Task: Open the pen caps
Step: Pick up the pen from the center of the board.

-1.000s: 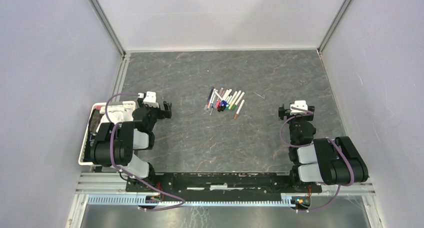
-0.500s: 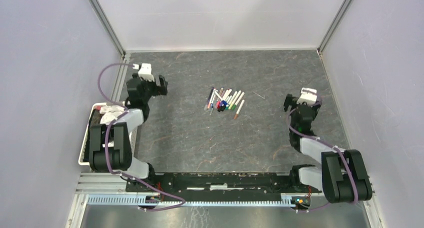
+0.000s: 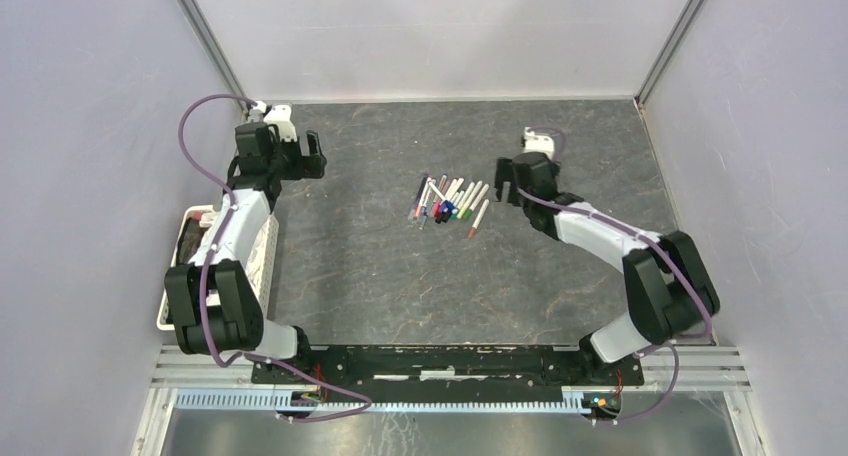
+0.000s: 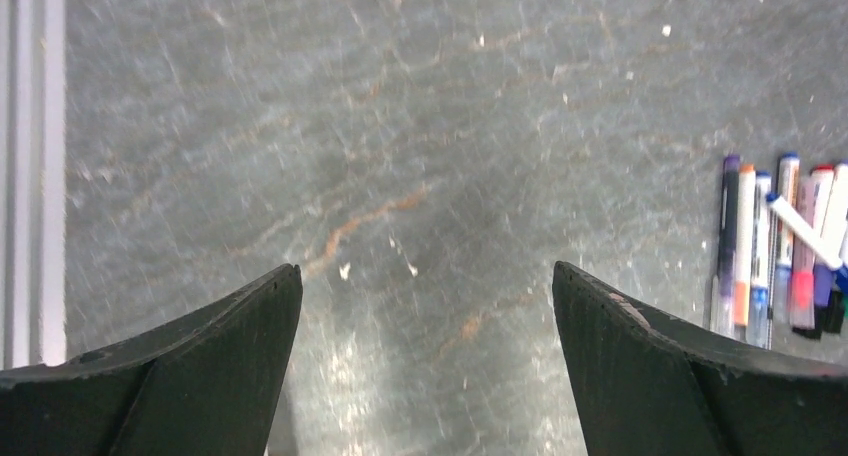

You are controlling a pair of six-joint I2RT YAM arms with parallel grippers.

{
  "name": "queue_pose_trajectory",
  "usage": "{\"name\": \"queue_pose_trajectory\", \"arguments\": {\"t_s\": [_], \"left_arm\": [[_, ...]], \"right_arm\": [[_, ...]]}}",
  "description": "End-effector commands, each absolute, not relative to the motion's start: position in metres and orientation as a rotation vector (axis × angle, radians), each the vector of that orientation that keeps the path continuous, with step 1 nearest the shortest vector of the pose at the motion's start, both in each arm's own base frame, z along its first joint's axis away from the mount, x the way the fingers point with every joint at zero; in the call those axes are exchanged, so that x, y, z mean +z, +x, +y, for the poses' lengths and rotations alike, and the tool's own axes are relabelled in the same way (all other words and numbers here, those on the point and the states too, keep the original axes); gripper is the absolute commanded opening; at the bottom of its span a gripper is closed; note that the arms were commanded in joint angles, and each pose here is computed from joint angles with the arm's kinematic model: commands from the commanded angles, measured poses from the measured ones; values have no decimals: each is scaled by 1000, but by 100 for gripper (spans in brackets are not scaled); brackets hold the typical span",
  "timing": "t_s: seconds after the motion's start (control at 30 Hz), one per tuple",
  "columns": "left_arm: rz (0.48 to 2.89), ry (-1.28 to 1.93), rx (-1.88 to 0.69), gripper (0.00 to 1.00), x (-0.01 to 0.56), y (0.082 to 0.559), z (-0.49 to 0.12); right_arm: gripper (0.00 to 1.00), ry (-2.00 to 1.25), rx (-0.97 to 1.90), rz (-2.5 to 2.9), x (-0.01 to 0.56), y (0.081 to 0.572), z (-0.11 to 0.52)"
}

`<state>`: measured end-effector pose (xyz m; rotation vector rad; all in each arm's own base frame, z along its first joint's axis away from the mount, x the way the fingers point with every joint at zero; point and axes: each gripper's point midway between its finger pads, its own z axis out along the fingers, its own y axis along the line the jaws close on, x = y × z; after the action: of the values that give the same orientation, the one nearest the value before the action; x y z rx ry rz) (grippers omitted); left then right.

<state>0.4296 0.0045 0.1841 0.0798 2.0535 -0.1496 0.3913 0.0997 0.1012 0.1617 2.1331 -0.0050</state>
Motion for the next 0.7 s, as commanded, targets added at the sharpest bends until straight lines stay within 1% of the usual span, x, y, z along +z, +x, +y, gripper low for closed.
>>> {"name": "queue_pose_trajectory", "arguments": {"t_s": [0.0,0.17,0.43,0.5,0.67], "left_arm": [[2130,115,-161,100,183,406,3],[2148,127,-140,100,185,396,7],[2170,157,-135,100,188,388,6],[2170,165,-134,100,190,386,6],[2182,220,-158,100,189,378,0]], "right_arm": [[92,101,26,2218,93,390,145],[74,25,41,2293,71,388,183],[55,12,25,2349,48,375,205],[52,28,3,2359,42,373,204],[52,44,-23,2374,30,375,204]]}}
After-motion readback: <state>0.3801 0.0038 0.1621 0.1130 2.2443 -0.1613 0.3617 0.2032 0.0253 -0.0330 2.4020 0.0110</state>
